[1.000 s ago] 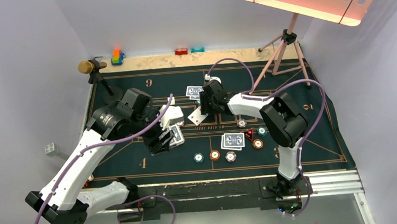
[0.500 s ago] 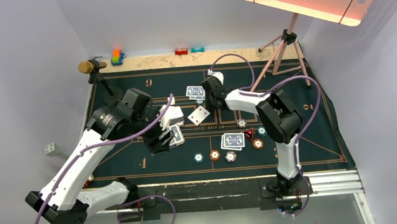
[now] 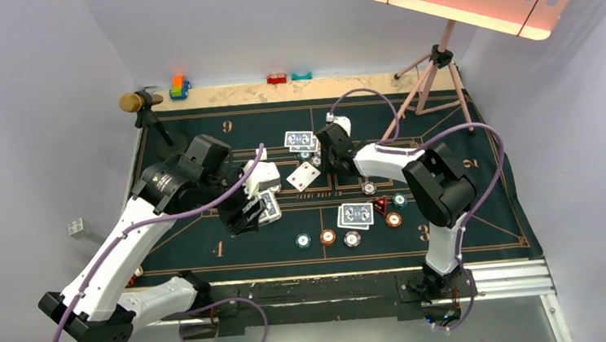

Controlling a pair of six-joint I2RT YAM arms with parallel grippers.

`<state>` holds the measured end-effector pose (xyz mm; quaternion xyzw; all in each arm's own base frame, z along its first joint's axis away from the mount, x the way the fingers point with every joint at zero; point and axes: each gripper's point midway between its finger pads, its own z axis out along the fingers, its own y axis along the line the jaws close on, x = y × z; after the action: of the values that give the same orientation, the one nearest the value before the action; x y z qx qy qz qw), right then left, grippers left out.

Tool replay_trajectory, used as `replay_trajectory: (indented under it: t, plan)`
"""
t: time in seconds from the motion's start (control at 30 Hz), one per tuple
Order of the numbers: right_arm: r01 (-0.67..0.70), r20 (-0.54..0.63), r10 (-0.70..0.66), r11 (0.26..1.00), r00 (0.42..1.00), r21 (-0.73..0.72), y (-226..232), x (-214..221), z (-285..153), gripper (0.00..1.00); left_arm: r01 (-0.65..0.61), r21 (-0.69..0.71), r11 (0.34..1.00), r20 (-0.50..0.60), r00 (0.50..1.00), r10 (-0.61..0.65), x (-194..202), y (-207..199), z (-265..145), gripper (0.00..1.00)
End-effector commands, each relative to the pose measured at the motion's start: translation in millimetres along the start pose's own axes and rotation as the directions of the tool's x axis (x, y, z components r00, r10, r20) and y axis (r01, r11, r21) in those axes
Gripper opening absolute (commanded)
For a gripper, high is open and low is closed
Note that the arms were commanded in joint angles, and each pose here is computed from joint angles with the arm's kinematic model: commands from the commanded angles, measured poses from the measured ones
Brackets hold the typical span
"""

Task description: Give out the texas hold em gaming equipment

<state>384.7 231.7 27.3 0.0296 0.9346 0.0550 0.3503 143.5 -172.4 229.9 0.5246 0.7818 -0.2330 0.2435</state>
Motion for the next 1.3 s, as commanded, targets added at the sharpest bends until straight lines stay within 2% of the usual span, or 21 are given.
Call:
replay_trajectory:
  t: [0.0, 0.2, 0.67, 1.07, 1.27]
  plan:
    - [-0.009, 0.0, 0.009, 0.999, 1.0, -0.051, 10.1, 2.6, -12.7, 0.43, -0.016, -0.018, 1.0, 0.056, 0.998, 0.017, -12.5, -1.2, -10.7, 0.0]
    - [0.011, -0.05, -0.014, 0.999, 0.999, -0.052, 15.8, 19.1, 1.1, 0.39, -0.015, -0.015, 1.0, 0.06, 0.998, 0.016, -13.0, -1.8, -10.5, 0.0]
    - [0.085, -0.098, -0.107, 0.975, 0.989, -0.205, 88.5, 39.5, 1.3, 0.35, -0.018, -0.021, 1.0, 0.062, 0.998, 0.019, -12.8, -1.7, -12.0, 0.0]
    - [0.07, -0.167, -0.125, 0.951, 0.978, -0.301, 116.9, 69.3, -3.2, 0.31, -0.02, -0.023, 1.0, 0.064, 0.998, 0.021, -11.9, -2.2, -12.3, 0.0]
    - [0.077, -0.152, -0.124, 0.955, 0.981, -0.286, 115.2, 58.5, -4.7, 0.31, -0.019, -0.025, 1.0, 0.064, 0.998, 0.02, -11.3, -2.0, -12.6, 0.0]
